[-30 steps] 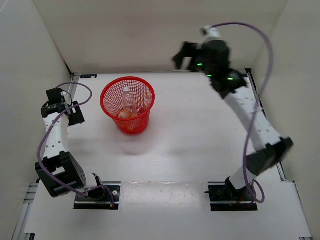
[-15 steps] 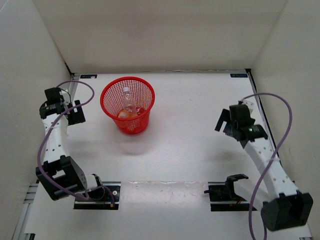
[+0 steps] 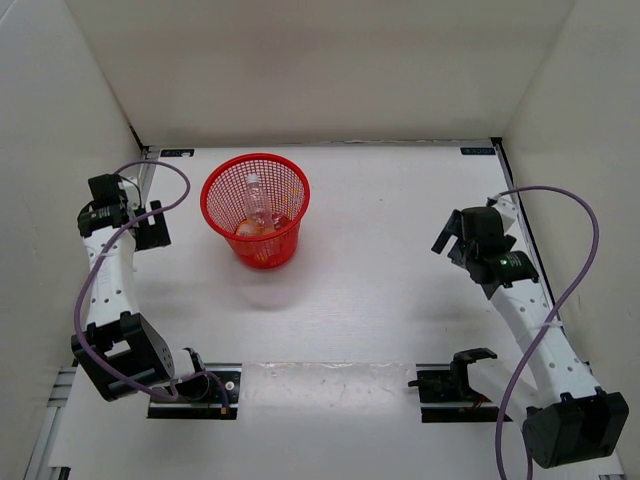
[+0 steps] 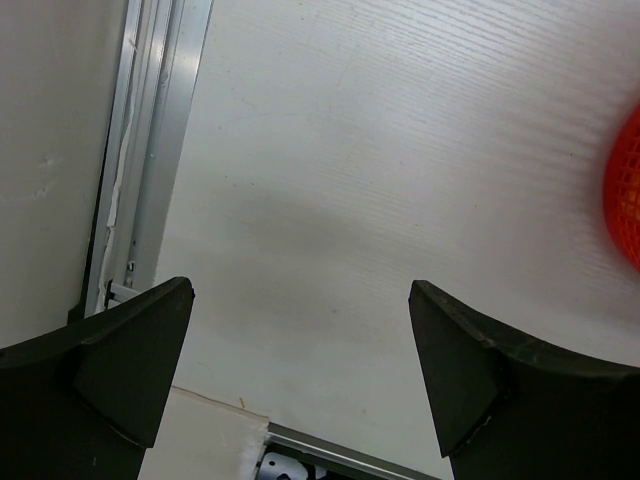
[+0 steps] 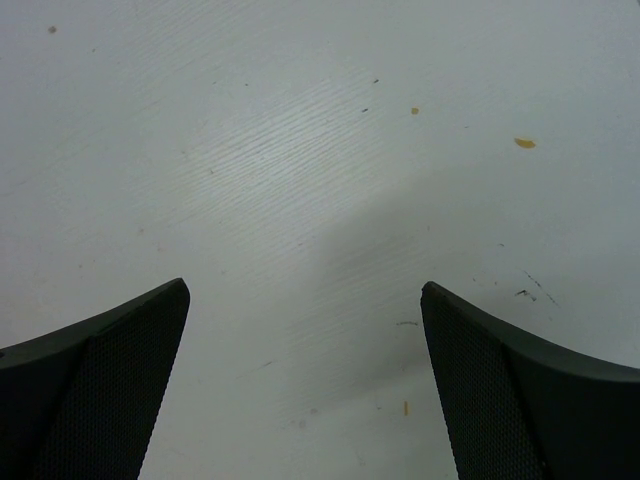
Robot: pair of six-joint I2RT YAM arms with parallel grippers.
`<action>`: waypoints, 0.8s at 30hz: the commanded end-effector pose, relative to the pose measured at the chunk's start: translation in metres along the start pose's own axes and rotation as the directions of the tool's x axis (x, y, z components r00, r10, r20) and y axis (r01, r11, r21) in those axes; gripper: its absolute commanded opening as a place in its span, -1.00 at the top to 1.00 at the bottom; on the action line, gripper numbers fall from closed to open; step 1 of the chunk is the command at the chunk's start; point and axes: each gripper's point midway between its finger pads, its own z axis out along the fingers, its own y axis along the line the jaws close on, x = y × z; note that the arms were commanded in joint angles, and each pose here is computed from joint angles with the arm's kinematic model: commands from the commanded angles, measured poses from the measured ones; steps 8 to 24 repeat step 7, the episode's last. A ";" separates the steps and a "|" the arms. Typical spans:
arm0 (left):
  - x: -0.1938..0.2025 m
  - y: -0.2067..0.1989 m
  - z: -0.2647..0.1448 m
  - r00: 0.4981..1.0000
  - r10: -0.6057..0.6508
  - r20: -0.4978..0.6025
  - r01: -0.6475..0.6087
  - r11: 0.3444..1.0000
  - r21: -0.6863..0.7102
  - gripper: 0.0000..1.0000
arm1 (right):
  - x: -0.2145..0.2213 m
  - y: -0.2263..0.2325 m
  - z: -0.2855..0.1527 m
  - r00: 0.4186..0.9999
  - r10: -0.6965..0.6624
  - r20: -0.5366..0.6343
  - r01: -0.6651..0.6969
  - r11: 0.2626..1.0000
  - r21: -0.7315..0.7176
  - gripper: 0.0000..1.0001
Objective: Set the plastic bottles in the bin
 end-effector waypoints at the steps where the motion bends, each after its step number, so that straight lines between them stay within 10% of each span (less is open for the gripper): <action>1: 0.001 -0.001 -0.008 1.000 0.004 0.026 -0.004 1.000 0.008 -1.00 | -0.016 0.008 -0.010 1.000 0.008 0.017 -0.008 1.000 -0.027 -1.00; 24: -0.011 0.001 -0.020 0.996 -0.057 0.075 0.058 0.998 -0.004 -1.00 | -0.031 0.018 -0.011 0.997 0.068 0.047 -0.065 0.997 -0.050 -1.00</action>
